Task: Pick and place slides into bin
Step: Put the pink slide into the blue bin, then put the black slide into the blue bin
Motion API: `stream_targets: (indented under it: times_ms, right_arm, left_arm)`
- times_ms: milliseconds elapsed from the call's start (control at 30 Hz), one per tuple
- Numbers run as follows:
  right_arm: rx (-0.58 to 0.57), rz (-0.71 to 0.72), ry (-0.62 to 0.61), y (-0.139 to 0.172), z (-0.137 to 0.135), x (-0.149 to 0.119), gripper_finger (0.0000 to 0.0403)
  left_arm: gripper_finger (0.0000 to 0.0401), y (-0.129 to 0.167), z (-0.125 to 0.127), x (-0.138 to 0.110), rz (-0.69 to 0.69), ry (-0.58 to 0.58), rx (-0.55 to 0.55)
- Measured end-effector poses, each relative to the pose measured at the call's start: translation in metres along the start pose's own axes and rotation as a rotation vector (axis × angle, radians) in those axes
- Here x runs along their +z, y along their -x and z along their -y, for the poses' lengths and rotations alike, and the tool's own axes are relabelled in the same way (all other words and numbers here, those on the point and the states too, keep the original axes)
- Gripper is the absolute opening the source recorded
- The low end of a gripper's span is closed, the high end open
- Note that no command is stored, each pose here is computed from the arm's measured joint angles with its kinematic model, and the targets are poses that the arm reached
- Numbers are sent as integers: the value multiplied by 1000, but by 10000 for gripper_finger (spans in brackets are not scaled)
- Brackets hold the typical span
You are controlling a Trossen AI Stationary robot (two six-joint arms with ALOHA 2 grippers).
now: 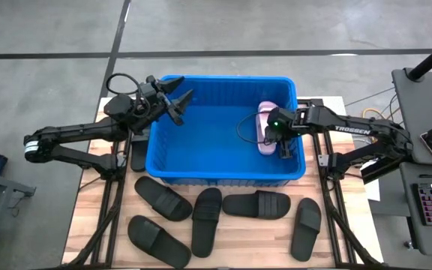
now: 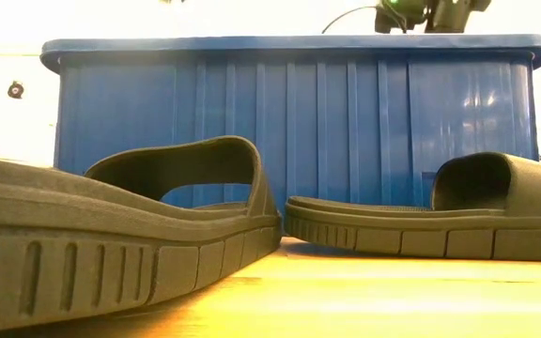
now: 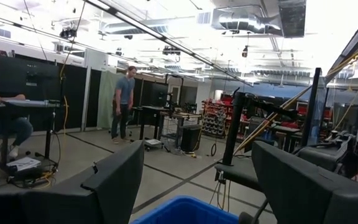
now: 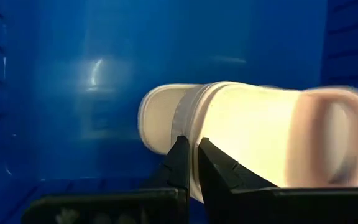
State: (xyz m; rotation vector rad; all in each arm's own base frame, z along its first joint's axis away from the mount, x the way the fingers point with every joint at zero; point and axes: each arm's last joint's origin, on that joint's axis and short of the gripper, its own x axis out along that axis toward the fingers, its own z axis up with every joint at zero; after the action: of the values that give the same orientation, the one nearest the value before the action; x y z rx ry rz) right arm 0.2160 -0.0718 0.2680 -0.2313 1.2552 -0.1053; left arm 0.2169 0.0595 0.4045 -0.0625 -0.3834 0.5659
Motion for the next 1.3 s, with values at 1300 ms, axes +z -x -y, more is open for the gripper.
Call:
stream_targets:
  times_ms: [1300]
  right_arm:
    - [153, 50, -252, -15, 0, -6, 160]
  left_arm:
    - [283, 0, 0, 0, 2, 2, 0]
